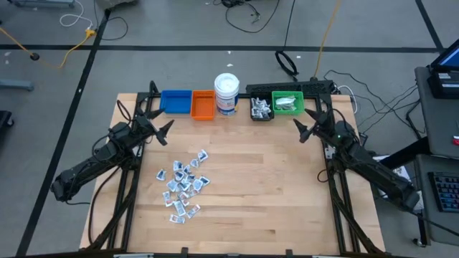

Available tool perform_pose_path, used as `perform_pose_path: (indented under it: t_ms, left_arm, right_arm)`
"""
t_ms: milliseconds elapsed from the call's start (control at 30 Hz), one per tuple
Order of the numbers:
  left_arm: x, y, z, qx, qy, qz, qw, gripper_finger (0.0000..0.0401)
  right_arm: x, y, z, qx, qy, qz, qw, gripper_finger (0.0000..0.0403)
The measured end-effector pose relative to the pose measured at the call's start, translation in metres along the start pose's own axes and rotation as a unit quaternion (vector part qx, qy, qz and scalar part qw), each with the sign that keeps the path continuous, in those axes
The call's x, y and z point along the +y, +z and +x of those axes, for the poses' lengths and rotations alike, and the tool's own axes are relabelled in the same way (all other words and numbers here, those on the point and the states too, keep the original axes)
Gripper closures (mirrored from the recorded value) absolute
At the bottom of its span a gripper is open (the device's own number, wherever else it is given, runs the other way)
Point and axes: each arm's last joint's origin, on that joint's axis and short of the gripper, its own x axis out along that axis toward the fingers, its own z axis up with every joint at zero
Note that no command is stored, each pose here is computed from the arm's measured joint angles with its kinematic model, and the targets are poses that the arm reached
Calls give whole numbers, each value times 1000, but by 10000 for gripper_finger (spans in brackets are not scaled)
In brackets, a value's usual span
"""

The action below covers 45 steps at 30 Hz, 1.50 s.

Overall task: Pick & Place First Aid Supplies
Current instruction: Put the alcohol pad into the blue bin

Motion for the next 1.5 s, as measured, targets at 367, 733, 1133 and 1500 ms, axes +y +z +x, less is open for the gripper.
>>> perform_pose_path:
  t_ms: [367,733,1133,1500]
  left_arm:
    - [0,0,0,0,0,0,1000,91]
    - [0,0,0,0,0,0,1000,91]
    - [0,2,0,-10,1,0,1000,91]
    - [3,29,5,185,-3,-108,977,91]
  right_arm:
    - [0,3,-2,-18,3,-1,1000,51]
    - [1,7,-3,-41,4,1,999,51]
    - [1,8,-3,-44,5,1,999,51]
    - [1,8,-3,-44,5,2,999,51]
